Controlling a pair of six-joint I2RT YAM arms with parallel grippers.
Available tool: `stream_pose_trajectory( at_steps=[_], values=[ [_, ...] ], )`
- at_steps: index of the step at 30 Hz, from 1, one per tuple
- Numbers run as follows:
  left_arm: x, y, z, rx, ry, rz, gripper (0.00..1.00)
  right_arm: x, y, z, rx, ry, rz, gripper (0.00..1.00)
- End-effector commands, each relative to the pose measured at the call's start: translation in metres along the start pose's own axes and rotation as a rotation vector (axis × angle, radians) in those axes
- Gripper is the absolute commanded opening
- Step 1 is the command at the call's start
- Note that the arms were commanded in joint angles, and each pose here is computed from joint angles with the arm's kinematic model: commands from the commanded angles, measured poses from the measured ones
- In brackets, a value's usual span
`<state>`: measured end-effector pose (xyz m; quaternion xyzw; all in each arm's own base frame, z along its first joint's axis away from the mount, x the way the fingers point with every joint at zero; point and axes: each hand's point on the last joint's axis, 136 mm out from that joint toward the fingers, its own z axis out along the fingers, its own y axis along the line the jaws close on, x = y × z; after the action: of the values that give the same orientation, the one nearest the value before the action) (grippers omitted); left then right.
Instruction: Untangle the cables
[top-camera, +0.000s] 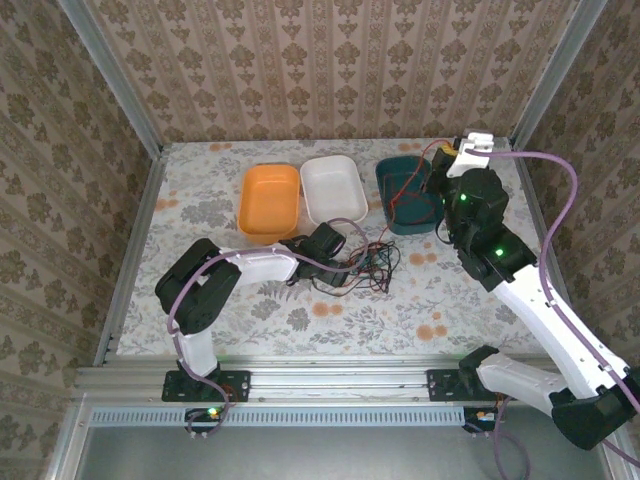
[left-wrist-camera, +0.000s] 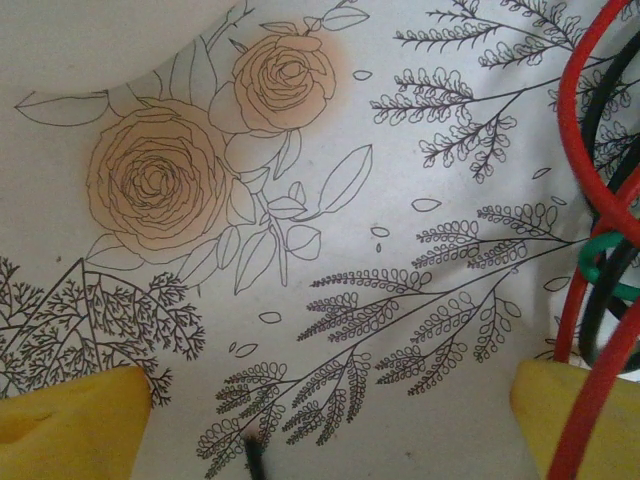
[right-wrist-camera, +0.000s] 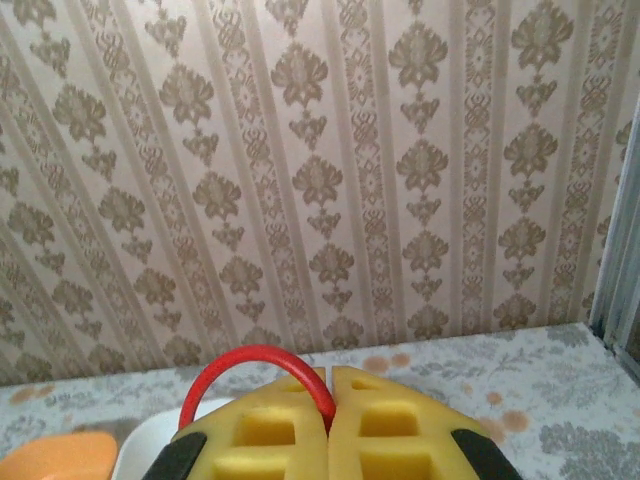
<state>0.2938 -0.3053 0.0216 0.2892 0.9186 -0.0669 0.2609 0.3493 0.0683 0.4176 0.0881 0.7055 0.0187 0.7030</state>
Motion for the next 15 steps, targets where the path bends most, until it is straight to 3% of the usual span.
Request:
stream_pose_trajectory(
  at_steps=[1, 15],
  values=[
    [0.035, 0.004, 0.016, -0.031, 0.104, 0.020, 0.95, -0.043, -0.018, -0.006, 0.070, -0.139, 0.058, 0.00],
    [0.061, 0.017, 0.020, -0.085, 0.160, 0.005, 0.96, -0.138, -0.091, -0.057, 0.205, -0.445, 0.164, 0.00]
  ],
)
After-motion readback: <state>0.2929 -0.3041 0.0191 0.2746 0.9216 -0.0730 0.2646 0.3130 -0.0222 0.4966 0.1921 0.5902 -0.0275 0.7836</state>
